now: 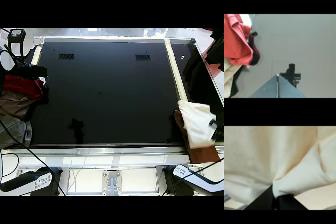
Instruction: Fold the shirts.
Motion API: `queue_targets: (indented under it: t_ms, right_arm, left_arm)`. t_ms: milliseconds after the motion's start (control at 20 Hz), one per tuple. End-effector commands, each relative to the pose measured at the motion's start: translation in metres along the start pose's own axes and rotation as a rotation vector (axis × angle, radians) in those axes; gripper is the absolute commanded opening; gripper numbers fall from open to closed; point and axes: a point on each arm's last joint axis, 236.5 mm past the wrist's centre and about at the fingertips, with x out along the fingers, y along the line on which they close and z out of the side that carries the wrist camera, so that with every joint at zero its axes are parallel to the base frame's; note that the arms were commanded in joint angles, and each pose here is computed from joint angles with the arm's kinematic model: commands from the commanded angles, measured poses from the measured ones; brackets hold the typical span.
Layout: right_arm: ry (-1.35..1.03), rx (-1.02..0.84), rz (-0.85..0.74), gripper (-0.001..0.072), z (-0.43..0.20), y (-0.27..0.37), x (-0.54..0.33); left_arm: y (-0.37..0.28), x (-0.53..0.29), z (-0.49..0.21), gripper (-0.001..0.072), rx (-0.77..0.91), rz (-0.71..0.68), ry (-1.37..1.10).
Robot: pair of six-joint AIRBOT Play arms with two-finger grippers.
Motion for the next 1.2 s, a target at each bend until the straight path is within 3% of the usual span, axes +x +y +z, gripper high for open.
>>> queue_targets:
  t_ms: [0,50,150,200,300,400,550,650,750,950,1150]
  right_arm:
    - [0.130,-0.003,-0.165,0.0021,-0.044,-0.032,0.057]
    - [0.094,-0.004,-0.164,0.0095,-0.040,-0.032,0.057]
    - [0.010,0.009,-0.164,0.0516,-0.034,-0.035,0.043]
    - [-0.057,0.024,-0.159,0.0643,-0.028,-0.037,0.027]
    - [-0.241,0.039,-0.138,0.0639,-0.014,-0.042,-0.023]
    - [-0.536,0.078,-0.011,0.0635,0.005,-0.026,-0.099]
    - [-1.027,-0.151,0.476,0.0625,0.000,0.078,-0.248]
    - [-1.185,-0.342,0.688,0.0509,-0.022,0.139,-0.303]
    - [-1.179,-0.515,0.755,0.0505,-0.034,0.191,-0.306]
    - [-1.048,-0.856,0.737,0.0505,-0.043,0.302,-0.255]
    - [-0.886,-0.999,0.675,0.0504,-0.042,0.373,-0.193]
  left_arm:
    - [0.000,0.000,0.000,0.0009,-0.001,0.000,0.000]
    - [0.000,0.000,0.000,0.0009,-0.001,0.000,0.000]
    - [0.000,0.000,0.000,0.0009,0.000,0.000,0.000]
    - [0.000,0.000,0.000,0.0009,0.002,0.000,0.000]
    - [0.000,0.000,0.000,0.0009,0.003,0.001,-0.001]
    - [0.000,0.000,0.001,0.0009,0.003,0.000,-0.004]
    - [0.000,0.000,0.001,0.0009,0.003,0.000,-0.005]
    - [-0.001,0.000,0.002,0.0009,0.001,-0.004,-0.007]
    - [-0.008,0.000,0.002,0.0009,-0.012,-0.037,-0.007]
    - [-0.036,-0.002,0.003,0.0009,-0.058,-0.155,-0.008]
    - [-0.045,-0.004,0.003,0.0009,-0.075,-0.192,-0.007]
